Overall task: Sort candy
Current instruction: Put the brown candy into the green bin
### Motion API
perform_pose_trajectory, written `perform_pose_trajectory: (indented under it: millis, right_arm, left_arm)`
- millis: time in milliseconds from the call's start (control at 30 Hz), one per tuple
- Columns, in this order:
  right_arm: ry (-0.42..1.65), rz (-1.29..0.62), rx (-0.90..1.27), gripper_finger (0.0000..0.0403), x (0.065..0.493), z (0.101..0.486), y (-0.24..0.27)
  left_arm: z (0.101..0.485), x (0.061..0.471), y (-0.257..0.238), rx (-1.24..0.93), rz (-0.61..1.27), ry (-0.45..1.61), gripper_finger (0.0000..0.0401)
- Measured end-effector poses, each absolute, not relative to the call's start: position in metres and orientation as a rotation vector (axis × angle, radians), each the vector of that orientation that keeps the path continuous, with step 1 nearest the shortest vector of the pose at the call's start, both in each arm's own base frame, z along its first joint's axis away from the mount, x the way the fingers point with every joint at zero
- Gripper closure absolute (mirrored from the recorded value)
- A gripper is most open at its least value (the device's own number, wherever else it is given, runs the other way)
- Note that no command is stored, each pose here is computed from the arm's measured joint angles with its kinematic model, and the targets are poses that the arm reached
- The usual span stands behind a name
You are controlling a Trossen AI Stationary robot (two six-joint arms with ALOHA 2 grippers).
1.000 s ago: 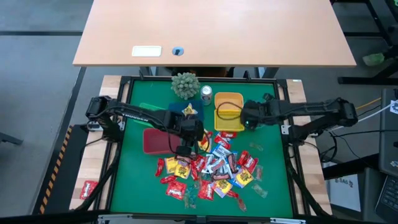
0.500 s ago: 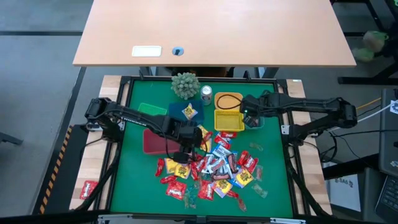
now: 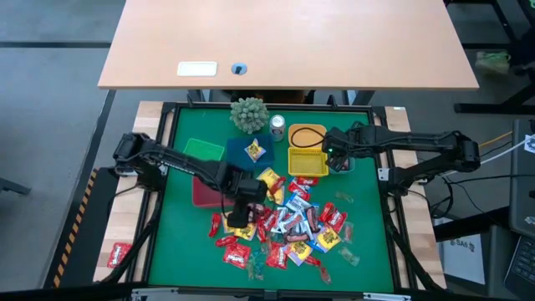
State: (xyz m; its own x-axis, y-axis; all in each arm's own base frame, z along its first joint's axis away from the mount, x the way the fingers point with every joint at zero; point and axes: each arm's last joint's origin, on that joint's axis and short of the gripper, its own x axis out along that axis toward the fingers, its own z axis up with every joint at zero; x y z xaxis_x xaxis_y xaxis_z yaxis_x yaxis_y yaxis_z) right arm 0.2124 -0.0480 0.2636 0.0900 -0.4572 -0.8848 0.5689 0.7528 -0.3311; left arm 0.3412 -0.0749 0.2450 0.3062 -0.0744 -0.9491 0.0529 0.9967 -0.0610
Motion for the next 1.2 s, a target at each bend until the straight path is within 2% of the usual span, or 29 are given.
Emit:
perform_pose_trajectory:
  millis: [367,767,967,1200]
  right_arm:
    - [1.269,-0.764,0.107,0.0192,0.212,0.264,-0.048]
    - [1.270,-0.764,0.106,0.0192,0.212,0.264,-0.048]
    - [1.270,-0.764,0.107,0.0192,0.212,0.264,-0.048]
    - [1.270,-0.764,0.106,0.0192,0.212,0.264,-0.048]
  left_arm:
    - [0.207,0.349,-0.105,0.104,-0.114,1.348,0.0226]
    - [0.164,0.360,-0.102,0.176,-0.027,1.449,0.0227]
    - [0.157,0.362,-0.099,0.172,-0.023,1.471,0.0228]
    - [0.157,0.362,-0.099,0.164,-0.029,1.470,0.0267]
